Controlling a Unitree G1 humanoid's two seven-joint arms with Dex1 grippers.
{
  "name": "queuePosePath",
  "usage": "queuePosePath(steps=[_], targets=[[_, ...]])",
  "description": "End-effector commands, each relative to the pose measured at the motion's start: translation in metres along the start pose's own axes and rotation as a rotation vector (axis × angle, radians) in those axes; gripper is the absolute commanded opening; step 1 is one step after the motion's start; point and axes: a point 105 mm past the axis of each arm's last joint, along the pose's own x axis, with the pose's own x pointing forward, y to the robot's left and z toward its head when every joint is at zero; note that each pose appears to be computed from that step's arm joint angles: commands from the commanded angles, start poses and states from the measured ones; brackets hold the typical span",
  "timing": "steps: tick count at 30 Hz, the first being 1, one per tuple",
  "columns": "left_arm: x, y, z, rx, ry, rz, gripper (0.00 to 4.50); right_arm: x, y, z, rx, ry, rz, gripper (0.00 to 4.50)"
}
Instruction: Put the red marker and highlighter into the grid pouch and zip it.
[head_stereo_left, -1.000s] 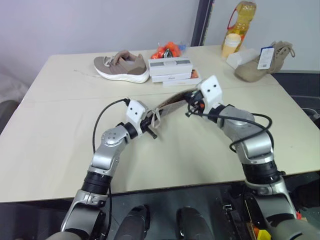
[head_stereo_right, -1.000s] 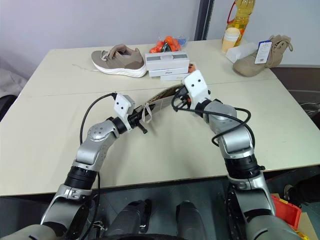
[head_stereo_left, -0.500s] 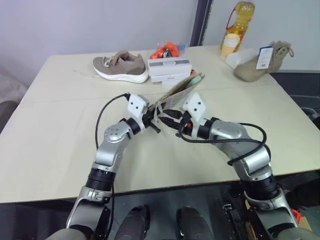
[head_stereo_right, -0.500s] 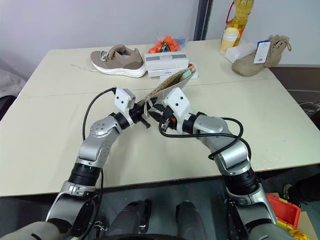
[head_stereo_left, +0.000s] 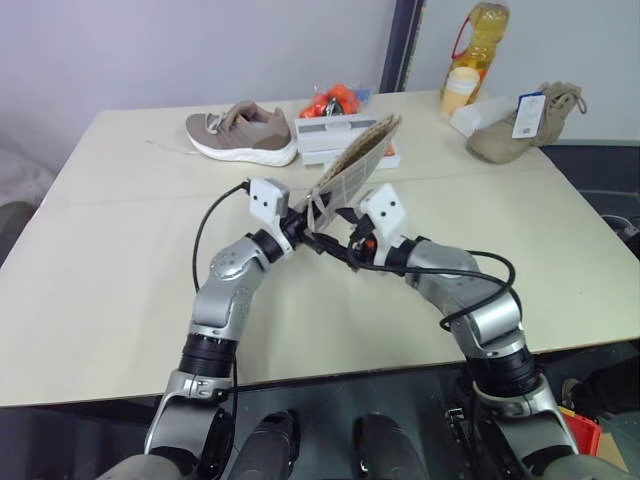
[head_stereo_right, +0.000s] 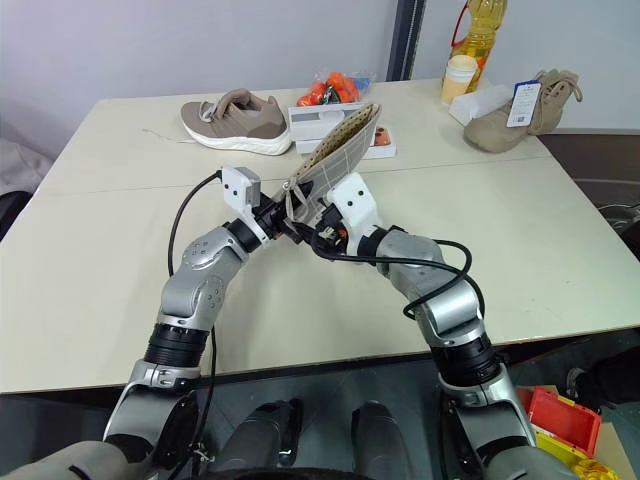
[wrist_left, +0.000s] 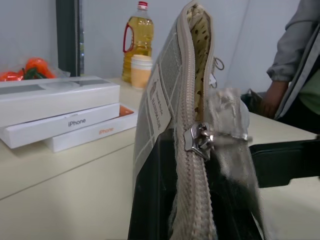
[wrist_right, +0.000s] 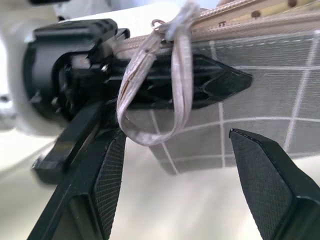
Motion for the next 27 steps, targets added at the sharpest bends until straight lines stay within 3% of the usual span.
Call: queuePosePath(steps=[1,7,11,17,24,27], targets=[[0.001,-0.003,0.012,0.014,-0.04,-0.016,0.0,0.002,-0.004,0.021,-0.001,-0.076,-0.016,2.85],[-0.002,0.002,0.01,0.042,-0.024,-0.002,0.0,-0.002,-0.009,0.028,0.006,-0.1,-0.025,0.03],[-0.004,0.007,0.008,0.072,-0.01,0.012,0.0,-0.011,-0.018,0.035,-0.012,-0.111,-0.039,0.03],[-0.01,0.012,-0.003,0.191,0.052,-0.003,0.0,-0.03,-0.06,0.042,-0.069,-0.096,-0.182,0.03],[-0.016,0.014,-0.008,0.206,0.071,-0.014,0.0,-0.044,-0.081,0.04,-0.107,-0.067,-0.251,0.03],[-0.027,0.019,-0.017,0.277,0.127,-0.035,0.0,-0.055,-0.104,0.038,-0.135,-0.037,-0.351,0.03]])
